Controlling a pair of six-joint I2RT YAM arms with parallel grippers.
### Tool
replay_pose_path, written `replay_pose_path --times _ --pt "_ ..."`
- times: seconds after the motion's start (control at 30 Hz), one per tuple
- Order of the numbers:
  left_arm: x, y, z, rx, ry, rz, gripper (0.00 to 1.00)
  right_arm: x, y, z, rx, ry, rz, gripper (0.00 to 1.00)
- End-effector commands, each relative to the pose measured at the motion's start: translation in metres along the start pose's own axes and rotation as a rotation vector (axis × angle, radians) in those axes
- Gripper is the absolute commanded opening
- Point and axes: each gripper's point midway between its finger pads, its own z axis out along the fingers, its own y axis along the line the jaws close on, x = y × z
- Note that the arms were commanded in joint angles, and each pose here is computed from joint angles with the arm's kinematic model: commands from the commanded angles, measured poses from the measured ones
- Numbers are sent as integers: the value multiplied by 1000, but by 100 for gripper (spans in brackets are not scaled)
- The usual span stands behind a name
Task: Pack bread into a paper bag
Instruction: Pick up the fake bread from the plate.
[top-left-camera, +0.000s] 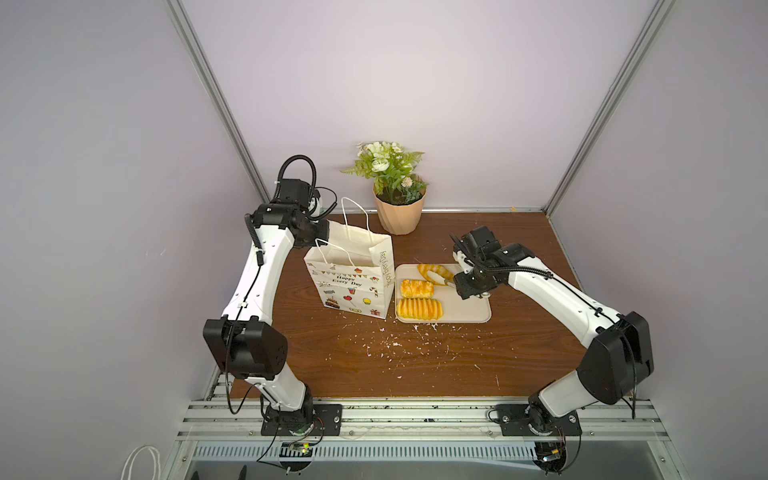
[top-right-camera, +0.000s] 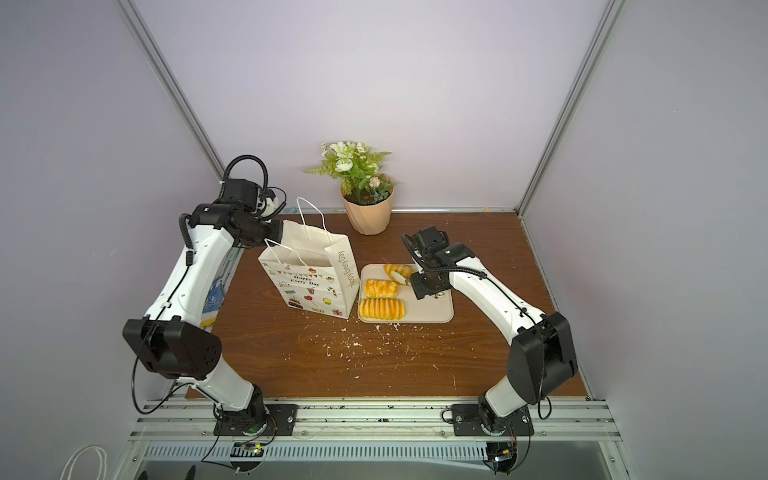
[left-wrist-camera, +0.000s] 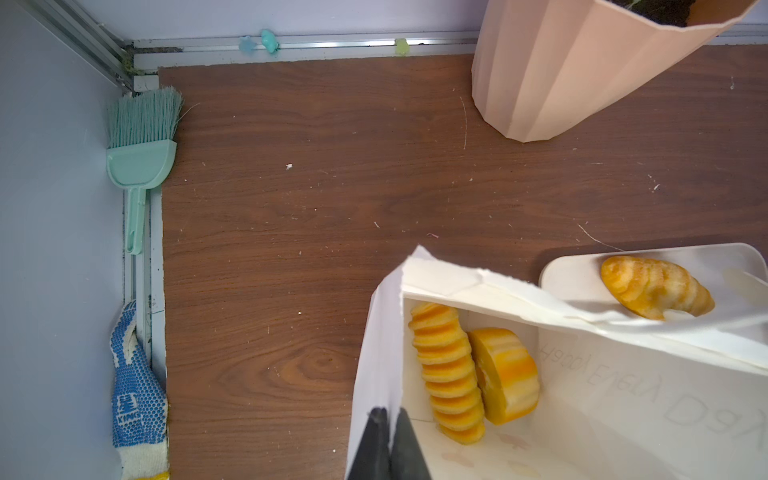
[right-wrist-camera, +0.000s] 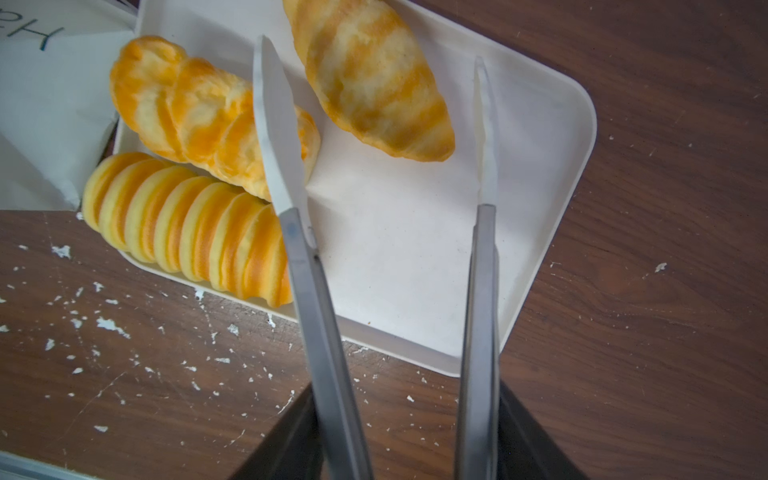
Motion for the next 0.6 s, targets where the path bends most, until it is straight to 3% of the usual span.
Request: replay_pose_path --times 0.0,0.43,0.57 --pt "5 6 -6 -14 9 -14 8 -1 0 0 -6 -7 -24 60" --pt "4 5 -9 -6 1 -12 8 -4 1 23 17 10 -59 58" --pt "6 5 -9 -7 2 -13 8 -6 1 24 19 11 -69 50"
